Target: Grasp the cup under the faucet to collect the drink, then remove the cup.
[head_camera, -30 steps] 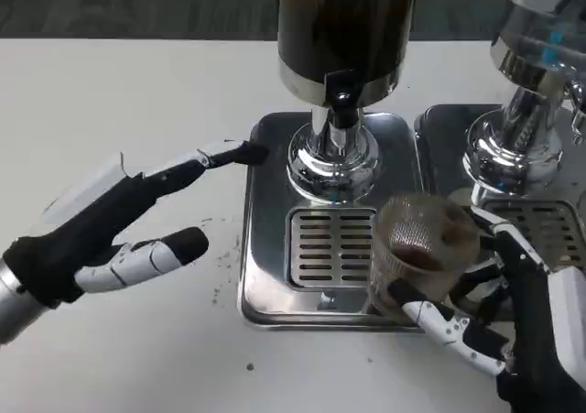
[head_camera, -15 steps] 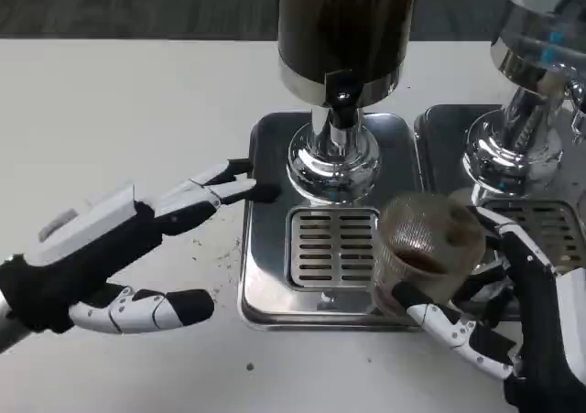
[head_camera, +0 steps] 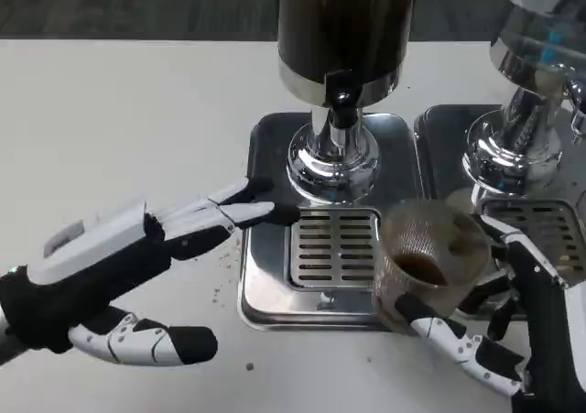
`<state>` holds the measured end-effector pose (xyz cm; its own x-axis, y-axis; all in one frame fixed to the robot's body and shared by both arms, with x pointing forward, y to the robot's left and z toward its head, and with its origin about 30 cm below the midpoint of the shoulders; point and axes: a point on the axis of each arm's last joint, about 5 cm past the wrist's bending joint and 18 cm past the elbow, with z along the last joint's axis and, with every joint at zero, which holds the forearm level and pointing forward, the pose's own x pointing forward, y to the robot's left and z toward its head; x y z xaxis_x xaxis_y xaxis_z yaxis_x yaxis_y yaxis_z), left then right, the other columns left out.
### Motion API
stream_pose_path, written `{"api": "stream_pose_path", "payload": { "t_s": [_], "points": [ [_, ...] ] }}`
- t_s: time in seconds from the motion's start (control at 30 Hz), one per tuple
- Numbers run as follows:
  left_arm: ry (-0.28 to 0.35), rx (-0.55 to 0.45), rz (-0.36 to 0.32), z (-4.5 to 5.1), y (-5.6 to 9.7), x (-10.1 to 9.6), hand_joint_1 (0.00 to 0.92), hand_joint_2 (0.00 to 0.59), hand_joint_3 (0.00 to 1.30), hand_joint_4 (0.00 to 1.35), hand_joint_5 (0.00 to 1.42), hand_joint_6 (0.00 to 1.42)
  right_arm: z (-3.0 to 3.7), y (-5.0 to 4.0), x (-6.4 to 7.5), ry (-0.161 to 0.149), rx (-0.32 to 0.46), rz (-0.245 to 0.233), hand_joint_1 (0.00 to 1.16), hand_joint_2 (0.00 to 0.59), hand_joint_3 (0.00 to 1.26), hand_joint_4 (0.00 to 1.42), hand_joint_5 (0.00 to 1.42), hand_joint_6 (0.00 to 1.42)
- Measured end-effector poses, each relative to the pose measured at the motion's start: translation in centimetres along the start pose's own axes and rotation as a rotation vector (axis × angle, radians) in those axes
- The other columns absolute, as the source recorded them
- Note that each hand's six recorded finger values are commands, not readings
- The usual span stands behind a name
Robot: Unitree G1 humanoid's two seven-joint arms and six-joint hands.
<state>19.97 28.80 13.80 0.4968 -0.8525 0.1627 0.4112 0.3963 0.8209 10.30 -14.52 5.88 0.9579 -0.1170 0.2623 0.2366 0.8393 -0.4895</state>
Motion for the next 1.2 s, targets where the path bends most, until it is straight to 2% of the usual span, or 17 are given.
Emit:
{"api": "stream_pose_path", "payload": {
  "t_s": [0.3, 0.53, 0.6, 0.77, 1.03, 1.2],
  "points": [
    [-0.026, -0.004, -0.043, 0.55, 0.0, -0.3, 0.000, 0.174, 0.13, 0.00, 0.00, 0.06, 0.49, -0.52, -0.9, -0.001, 0.004, 0.011, 0.78, 0.211, 0.57, 0.67, 0.86, 1.19],
    [-0.036, -0.007, -0.034, 0.92, 0.0, -0.8, 0.000, 0.174, 0.14, 0.01, 0.00, 0.06, 0.67, -0.72, -1.2, -0.004, 0.007, 0.028, 0.78, 0.211, 0.58, 0.67, 0.87, 1.19],
    [-0.038, -0.005, -0.050, 1.05, 0.1, -0.8, 0.000, 0.174, 0.14, 0.02, 0.00, 0.06, 0.76, -0.81, -1.3, -0.006, 0.007, 0.034, 0.78, 0.207, 0.58, 0.68, 0.87, 1.19],
    [-0.045, -0.015, -0.066, 1.17, -0.1, -0.8, 0.000, 0.174, 0.15, 0.03, 0.01, 0.07, 1.01, -1.03, -1.3, -0.018, 0.011, 0.029, 0.77, 0.205, 0.58, 0.69, 0.87, 1.19],
    [-0.050, -0.032, -0.070, 1.38, -0.3, -1.2, 0.000, 0.174, 0.16, 0.04, 0.03, 0.07, 0.97, -1.34, -1.8, -0.003, 0.007, 0.025, 0.77, 0.204, 0.59, 0.70, 0.88, 1.19],
    [-0.057, -0.030, -0.071, 1.43, -0.3, -1.2, 0.000, 0.174, 0.16, 0.05, 0.03, 0.07, 1.20, -1.51, -1.8, -0.016, 0.011, 0.018, 0.77, 0.204, 0.60, 0.70, 0.88, 1.20]
  ]
}}
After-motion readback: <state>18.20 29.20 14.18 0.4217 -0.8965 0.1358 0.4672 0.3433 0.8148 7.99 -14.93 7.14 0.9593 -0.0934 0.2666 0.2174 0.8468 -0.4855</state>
